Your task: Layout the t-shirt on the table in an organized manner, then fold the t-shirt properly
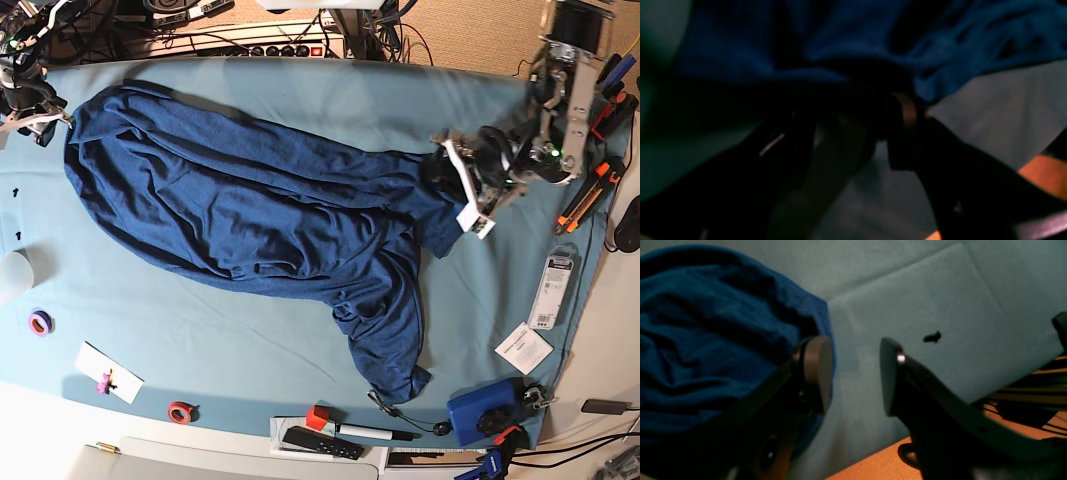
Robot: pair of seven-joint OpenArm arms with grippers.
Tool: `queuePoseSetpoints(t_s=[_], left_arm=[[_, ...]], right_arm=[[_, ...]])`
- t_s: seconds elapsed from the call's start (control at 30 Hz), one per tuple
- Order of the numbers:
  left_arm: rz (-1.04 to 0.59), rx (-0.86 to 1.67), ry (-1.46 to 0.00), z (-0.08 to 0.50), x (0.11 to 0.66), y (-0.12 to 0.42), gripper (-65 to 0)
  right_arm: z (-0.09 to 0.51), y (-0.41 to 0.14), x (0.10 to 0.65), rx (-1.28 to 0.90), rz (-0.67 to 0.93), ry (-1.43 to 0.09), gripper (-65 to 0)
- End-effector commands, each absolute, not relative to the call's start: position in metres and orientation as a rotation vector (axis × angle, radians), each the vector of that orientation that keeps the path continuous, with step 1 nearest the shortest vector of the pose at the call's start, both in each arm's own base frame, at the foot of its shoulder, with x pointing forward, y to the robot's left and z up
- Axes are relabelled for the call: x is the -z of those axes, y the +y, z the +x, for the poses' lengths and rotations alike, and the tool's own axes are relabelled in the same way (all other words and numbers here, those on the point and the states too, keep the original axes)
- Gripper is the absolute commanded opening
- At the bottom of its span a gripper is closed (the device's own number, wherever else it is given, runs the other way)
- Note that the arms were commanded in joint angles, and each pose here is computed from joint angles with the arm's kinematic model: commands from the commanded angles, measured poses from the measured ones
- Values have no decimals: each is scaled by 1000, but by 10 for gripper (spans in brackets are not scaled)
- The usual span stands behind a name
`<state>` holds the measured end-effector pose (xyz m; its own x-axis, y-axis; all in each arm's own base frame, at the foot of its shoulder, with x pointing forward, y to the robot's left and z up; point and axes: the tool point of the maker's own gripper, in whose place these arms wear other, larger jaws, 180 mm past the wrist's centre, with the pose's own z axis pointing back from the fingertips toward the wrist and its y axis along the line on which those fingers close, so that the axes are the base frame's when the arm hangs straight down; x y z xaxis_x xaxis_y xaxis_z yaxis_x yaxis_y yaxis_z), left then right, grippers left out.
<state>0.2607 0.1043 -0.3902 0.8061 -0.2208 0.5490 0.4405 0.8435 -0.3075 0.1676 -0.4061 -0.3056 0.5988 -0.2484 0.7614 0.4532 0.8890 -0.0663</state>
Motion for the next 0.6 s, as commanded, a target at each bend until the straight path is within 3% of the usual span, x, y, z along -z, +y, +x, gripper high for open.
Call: queuePoseSetpoints(t_s=[0.0, 0.33, 0.57], left_arm=[[-439, 352, -535, 265, 385, 110, -315], [-479, 155, -662, 287, 354, 157, -315], [-583, 93, -620, 266, 367, 132, -315]], right_arm=[[172, -411, 292, 391, -290, -874, -407], [172, -410, 292, 391, -289, -873, -407], [172, -410, 292, 391, -289, -873, -407]])
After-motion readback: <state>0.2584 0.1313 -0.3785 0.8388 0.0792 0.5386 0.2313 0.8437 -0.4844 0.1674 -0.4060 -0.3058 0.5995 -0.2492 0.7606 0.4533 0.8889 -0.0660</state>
